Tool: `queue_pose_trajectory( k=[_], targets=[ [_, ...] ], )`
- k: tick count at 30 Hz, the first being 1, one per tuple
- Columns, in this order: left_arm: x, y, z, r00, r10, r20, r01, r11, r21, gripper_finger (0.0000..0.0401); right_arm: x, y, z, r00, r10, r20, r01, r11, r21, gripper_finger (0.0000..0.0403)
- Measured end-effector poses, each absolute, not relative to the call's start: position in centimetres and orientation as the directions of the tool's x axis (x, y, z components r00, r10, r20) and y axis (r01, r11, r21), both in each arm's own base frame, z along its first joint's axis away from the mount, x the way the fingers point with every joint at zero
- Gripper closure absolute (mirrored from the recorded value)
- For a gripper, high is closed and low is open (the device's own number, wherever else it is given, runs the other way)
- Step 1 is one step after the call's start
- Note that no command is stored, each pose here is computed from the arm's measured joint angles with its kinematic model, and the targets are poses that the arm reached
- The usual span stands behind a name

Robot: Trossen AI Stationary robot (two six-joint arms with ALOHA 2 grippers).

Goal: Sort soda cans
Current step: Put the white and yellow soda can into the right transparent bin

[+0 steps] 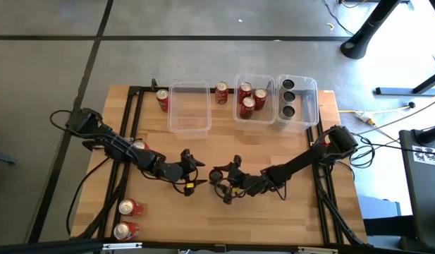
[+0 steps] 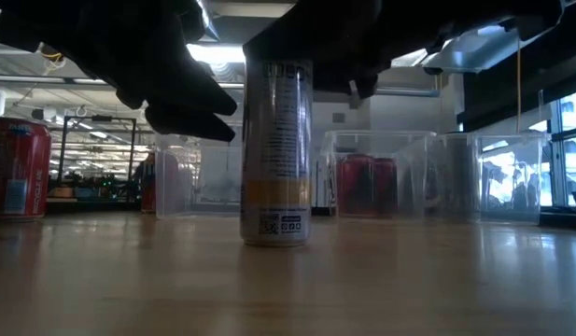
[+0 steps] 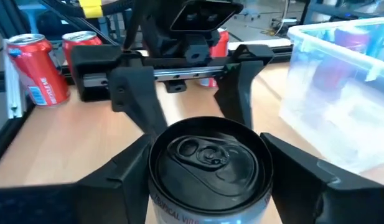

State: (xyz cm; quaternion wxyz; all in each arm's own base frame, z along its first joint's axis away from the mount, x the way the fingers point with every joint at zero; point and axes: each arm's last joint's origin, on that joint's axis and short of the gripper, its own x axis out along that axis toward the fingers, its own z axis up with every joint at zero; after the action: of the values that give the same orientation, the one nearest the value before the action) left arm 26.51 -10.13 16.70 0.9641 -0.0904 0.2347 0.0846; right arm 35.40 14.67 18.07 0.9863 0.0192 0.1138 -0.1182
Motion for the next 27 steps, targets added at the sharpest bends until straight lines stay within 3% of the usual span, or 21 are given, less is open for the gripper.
queue_pose_trajectory(
  k=[6, 14, 27],
  targets=[
    [26.4, -10.3, 16.7, 0.876, 0.115, -0.468, -0.21, 0.965, -0.157, 0.0084, 34.6, 14.7, 19.1, 0.93, -0.279, -0.238, 0.272, 0.96, -0.062, 0.016],
    [26.4, -10.3, 16.7, 0.876, 0.115, -0.468, -0.218, 0.96, -0.174, 0.0084, 31.9, 13.4, 23.7, 0.898, -0.362, -0.249, 0.348, 0.932, -0.097, 0.016],
    [26.4, -10.3, 16.7, 0.876, 0.115, -0.468, -0.228, 0.954, -0.193, 0.0084, 23.4, 8.5, 32.7, 0.722, -0.679, -0.131, 0.661, 0.734, -0.158, 0.016]
  ],
)
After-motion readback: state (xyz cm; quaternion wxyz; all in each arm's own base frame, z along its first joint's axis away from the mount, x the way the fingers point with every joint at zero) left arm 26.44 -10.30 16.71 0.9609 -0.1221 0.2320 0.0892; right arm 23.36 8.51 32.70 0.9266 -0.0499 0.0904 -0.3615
